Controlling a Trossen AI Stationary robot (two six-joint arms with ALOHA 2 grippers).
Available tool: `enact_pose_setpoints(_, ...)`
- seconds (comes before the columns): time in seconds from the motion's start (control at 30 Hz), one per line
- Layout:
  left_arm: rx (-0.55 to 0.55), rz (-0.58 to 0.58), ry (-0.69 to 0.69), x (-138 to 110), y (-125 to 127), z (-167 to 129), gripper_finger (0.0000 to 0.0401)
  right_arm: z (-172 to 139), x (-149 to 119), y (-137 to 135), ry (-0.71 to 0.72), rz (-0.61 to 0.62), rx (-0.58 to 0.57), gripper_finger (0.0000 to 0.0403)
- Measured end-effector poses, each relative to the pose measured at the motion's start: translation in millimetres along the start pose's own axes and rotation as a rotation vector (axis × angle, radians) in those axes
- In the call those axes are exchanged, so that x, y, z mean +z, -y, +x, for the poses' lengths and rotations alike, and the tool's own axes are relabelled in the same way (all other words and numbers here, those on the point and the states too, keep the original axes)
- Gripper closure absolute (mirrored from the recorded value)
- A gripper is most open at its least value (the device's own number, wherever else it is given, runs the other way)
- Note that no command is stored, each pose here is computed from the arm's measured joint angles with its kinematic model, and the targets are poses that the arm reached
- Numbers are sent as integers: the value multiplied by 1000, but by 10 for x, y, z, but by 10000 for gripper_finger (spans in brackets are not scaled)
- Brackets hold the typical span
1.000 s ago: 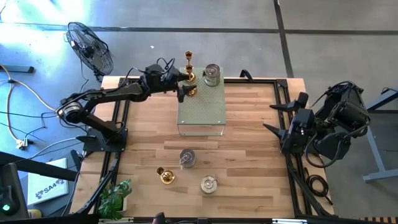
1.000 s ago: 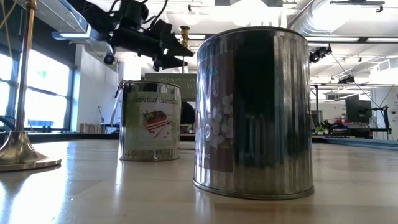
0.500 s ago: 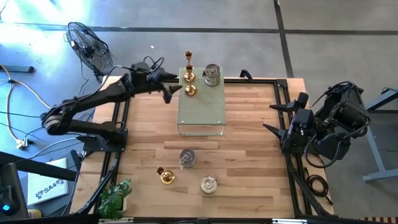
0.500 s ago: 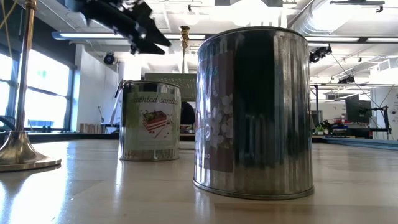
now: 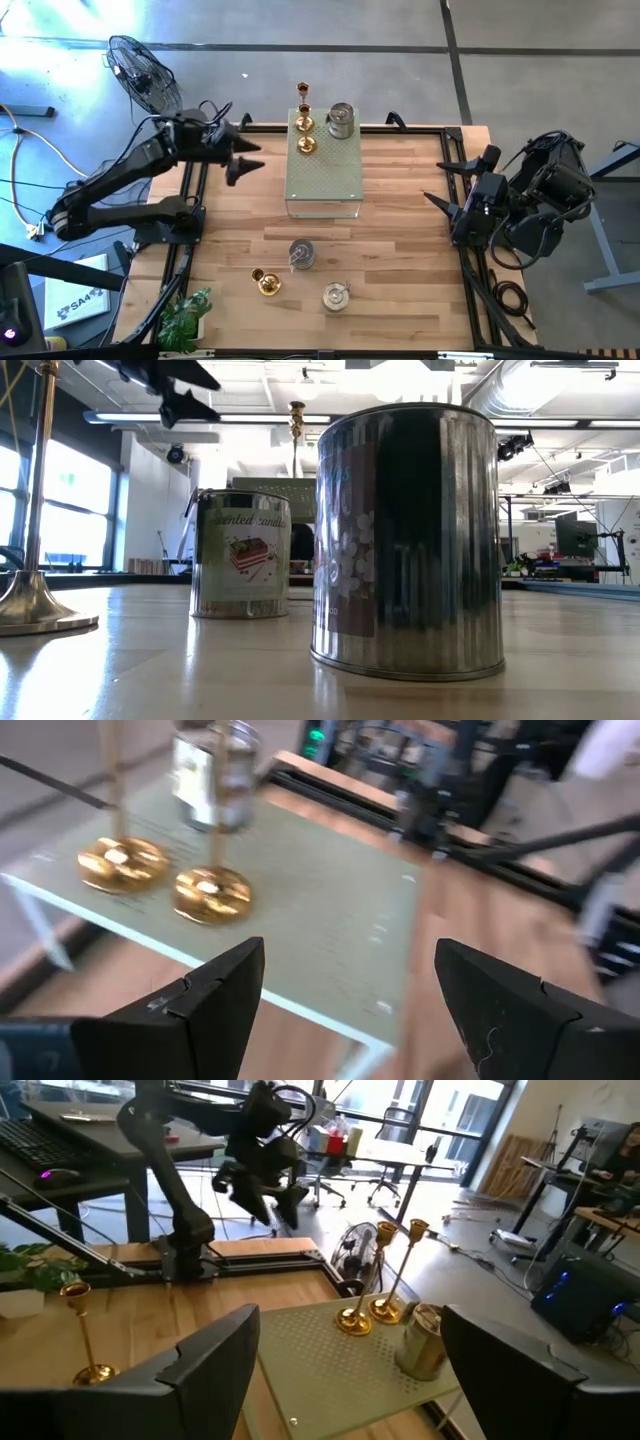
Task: Pick & Place candle stick holders
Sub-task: Put the green scented candle on the shelf aligned with the other green scented candle
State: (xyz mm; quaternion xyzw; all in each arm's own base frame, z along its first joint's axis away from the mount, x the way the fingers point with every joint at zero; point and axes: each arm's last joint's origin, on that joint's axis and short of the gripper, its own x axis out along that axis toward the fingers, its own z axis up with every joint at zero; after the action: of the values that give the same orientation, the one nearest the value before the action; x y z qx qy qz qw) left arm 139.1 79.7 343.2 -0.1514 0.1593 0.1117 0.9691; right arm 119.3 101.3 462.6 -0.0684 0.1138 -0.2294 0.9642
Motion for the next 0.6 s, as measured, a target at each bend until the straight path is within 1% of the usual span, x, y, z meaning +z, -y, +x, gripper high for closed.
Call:
enact_pose_setpoints(0.17,-116,-30,-40,-56,160,-56,112,0,-2,-2,-5,-4,7,96)
enact_pose_setpoints(0.3,-171,1,-62,-86,321,-14,112,0,-5,-7,-15,0,24,96)
enact_pose_setpoints(0.4,-194,-26,-76,-104,435,33,112,0,-5,-8,-18,21,29,96)
enact_pose_setpoints(0.5,-238,-28,-44,-79,531,54,112,3,-8,-23,-25,23,37,96)
enact_pose_setpoints(0.6,-301,-63,-15,-46,617,57,112,12,-16,-64,-35,13,47,96)
